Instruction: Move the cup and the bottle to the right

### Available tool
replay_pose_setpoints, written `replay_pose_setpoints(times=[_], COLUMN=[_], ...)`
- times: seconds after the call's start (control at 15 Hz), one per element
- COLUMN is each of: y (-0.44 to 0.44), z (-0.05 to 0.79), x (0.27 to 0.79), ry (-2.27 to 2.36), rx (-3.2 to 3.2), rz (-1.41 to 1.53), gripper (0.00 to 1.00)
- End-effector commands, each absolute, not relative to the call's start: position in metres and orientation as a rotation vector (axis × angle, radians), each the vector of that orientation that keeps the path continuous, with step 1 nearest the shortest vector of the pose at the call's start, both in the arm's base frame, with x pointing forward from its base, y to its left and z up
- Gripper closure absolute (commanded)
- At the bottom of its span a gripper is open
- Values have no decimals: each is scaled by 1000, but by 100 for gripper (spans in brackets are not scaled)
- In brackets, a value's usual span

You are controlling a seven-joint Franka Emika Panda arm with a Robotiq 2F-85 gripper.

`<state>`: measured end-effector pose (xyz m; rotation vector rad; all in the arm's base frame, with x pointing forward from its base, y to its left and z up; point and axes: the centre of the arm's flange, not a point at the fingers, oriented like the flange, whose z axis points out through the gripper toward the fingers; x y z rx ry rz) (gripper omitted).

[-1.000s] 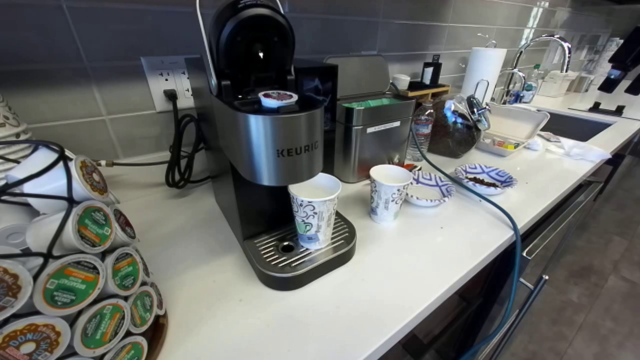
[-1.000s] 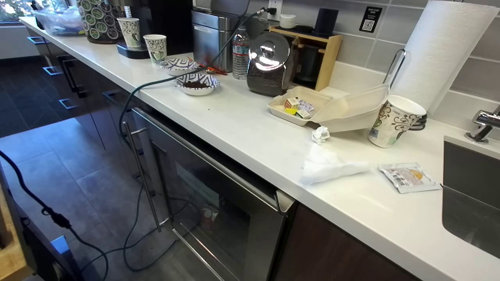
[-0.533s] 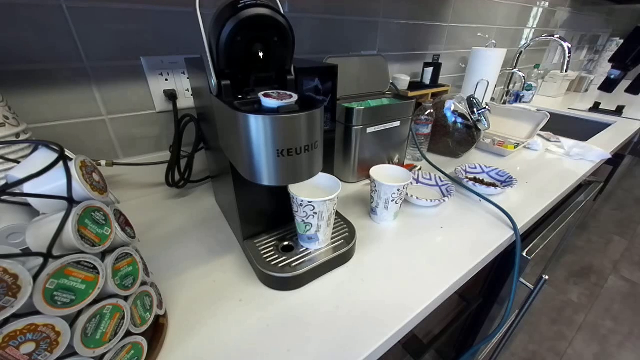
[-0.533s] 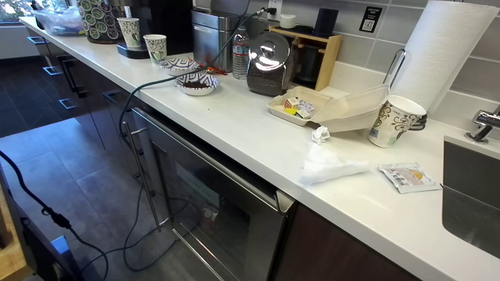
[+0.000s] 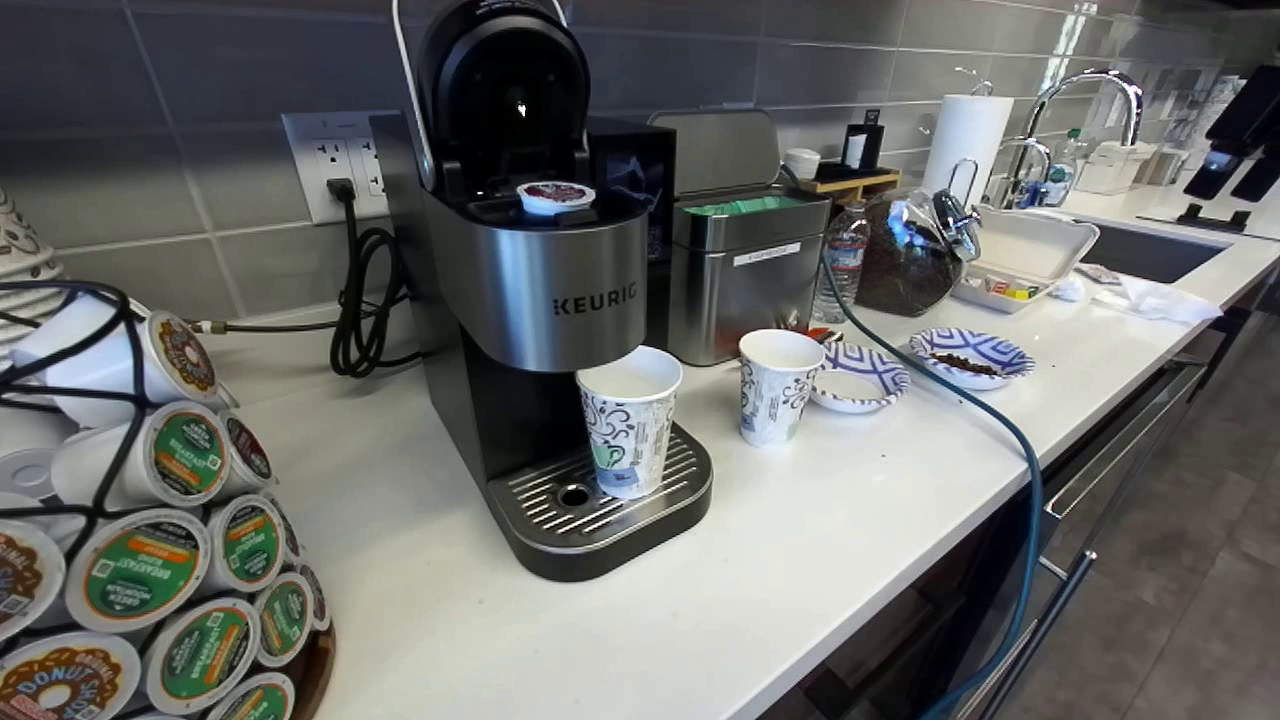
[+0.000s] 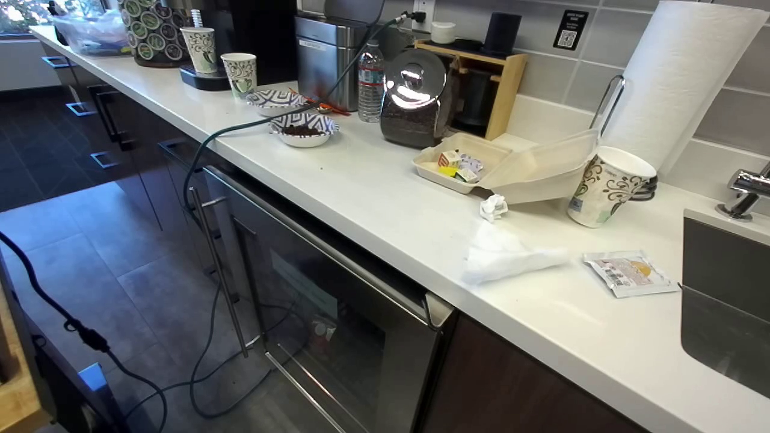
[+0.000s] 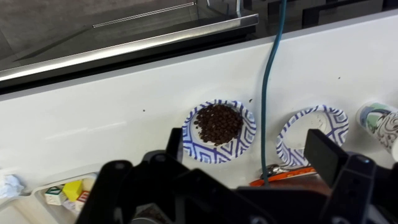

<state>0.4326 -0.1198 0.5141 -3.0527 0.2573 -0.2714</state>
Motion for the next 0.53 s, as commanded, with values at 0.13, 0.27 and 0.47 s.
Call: replay_pose_setpoints(times=[0.13, 0.27, 0.47], y=[-16, 19, 63], z=[456, 441, 416], x=[451, 463, 481], ry=[-48, -122, -186], rx=[-2973, -2944, -2884], rz=[-285, -334, -334], gripper=[0, 0, 0])
